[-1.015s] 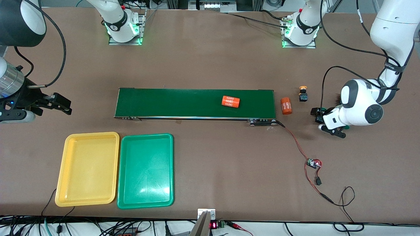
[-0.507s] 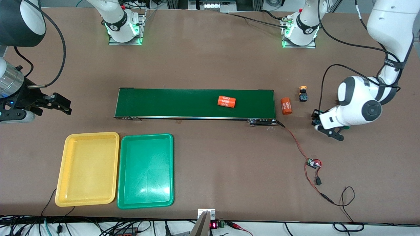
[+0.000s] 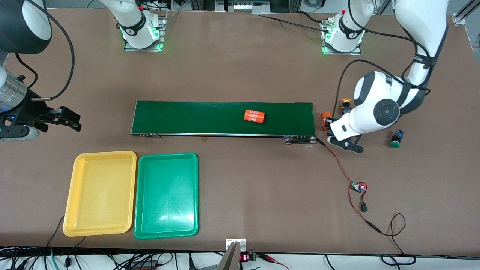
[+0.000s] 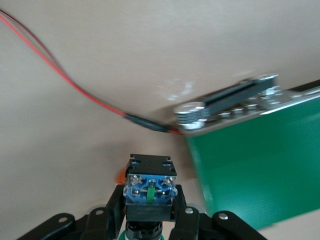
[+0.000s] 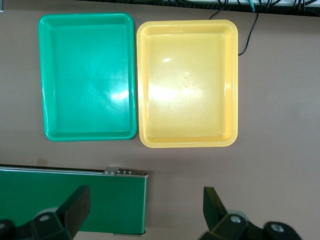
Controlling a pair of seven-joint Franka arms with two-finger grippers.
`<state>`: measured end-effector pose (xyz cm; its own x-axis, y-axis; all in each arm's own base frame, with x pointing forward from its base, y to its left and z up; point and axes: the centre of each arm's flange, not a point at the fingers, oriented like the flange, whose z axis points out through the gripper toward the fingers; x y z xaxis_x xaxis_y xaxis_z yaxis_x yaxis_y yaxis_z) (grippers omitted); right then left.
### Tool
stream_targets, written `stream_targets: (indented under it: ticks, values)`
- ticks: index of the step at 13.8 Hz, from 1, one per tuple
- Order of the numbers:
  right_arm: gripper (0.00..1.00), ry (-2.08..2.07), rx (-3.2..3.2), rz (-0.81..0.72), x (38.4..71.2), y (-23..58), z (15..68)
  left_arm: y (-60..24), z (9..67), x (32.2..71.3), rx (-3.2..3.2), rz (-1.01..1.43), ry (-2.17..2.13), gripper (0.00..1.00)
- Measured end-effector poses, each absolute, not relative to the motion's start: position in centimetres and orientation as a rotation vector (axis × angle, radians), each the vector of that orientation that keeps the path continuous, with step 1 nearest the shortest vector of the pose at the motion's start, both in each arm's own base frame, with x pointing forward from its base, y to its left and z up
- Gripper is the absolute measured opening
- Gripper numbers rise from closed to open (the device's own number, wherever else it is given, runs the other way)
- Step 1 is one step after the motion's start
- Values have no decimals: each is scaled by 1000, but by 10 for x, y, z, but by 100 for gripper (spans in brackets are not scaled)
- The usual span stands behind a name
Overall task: Sort buttons by color to trays
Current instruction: 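Place the green-cap button on the conveyor with the left gripper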
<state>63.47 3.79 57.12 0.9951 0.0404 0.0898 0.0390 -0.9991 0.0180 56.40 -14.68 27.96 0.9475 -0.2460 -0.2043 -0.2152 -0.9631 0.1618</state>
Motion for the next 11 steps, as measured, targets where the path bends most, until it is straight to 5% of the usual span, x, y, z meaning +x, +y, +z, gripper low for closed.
stream_targets:
  ticks: [11]
  values:
    - [100,63,3122,139,635,38,571,-241,258,522,2926,-509,-145,42]
